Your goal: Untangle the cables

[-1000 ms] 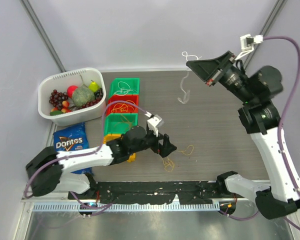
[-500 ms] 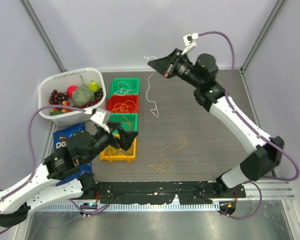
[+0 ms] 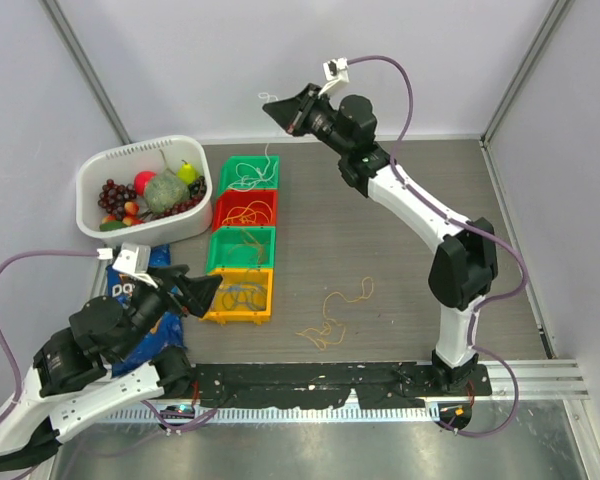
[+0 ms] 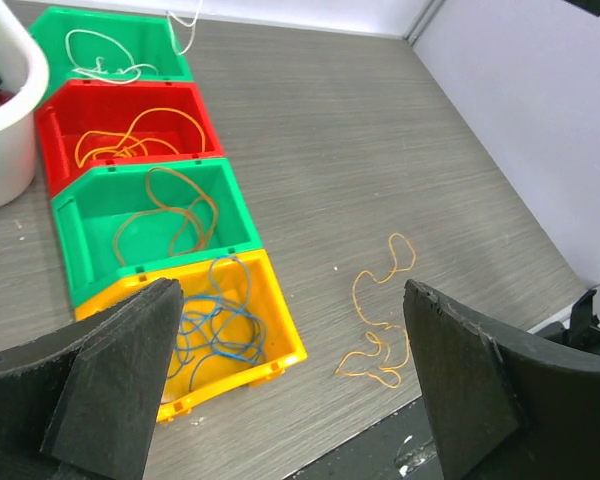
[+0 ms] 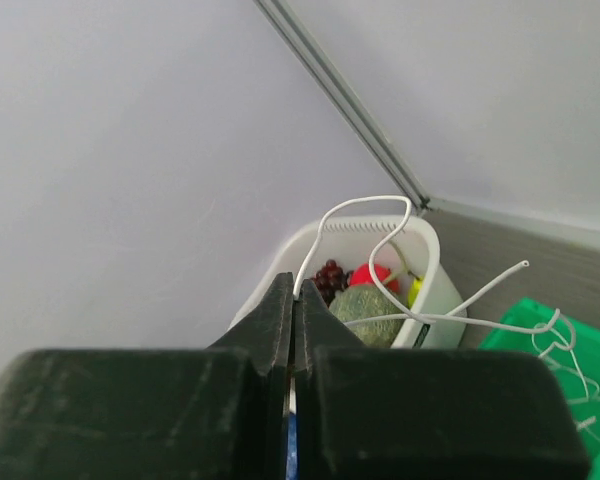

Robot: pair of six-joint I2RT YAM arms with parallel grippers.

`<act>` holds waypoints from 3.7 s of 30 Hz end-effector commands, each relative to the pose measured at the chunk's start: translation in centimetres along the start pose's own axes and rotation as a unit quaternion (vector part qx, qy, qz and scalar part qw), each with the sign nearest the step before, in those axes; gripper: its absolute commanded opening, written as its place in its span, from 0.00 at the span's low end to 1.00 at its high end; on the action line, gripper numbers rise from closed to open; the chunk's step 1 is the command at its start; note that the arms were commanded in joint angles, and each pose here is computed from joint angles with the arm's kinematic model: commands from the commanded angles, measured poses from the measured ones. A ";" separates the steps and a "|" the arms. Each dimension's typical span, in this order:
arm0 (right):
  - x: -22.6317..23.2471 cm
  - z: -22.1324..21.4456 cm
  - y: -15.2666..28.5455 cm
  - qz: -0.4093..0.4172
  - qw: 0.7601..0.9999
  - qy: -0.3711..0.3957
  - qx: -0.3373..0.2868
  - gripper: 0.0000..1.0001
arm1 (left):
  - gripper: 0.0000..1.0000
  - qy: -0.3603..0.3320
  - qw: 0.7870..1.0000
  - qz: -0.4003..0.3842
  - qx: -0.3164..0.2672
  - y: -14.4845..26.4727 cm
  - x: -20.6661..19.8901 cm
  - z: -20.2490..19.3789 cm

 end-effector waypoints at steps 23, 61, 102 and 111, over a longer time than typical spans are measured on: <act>-7.3 -7.4 -7.8 -0.023 0.999 0.033 0.020 0.01 | 0.96 0.023 1.000 0.017 -0.005 2.3 1.6 0.5; -8.6 -12.4 -5.5 -0.018 0.998 -0.021 0.063 0.01 | 0.96 0.019 1.000 0.003 -0.004 1.9 0.6 1.1; -8.8 -6.7 10.1 -0.382 0.887 0.124 0.228 0.74 | 0.90 -0.050 0.970 -0.087 0.221 -7.5 -7.4 -7.3; -9.9 -5.3 28.4 -0.445 0.882 0.003 0.154 0.73 | 0.94 -0.182 0.890 -0.150 0.391 -13.3 -12.6 -19.2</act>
Point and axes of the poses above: each gripper's point midway between its finger pads, its own y axis back along the fingers, its own x axis along the line the jaws close on, z = x × y, the point moved 4 cm from there along y, back along the fingers, and after that the axes turned 1 degree about -y, right-handed, at the moved point
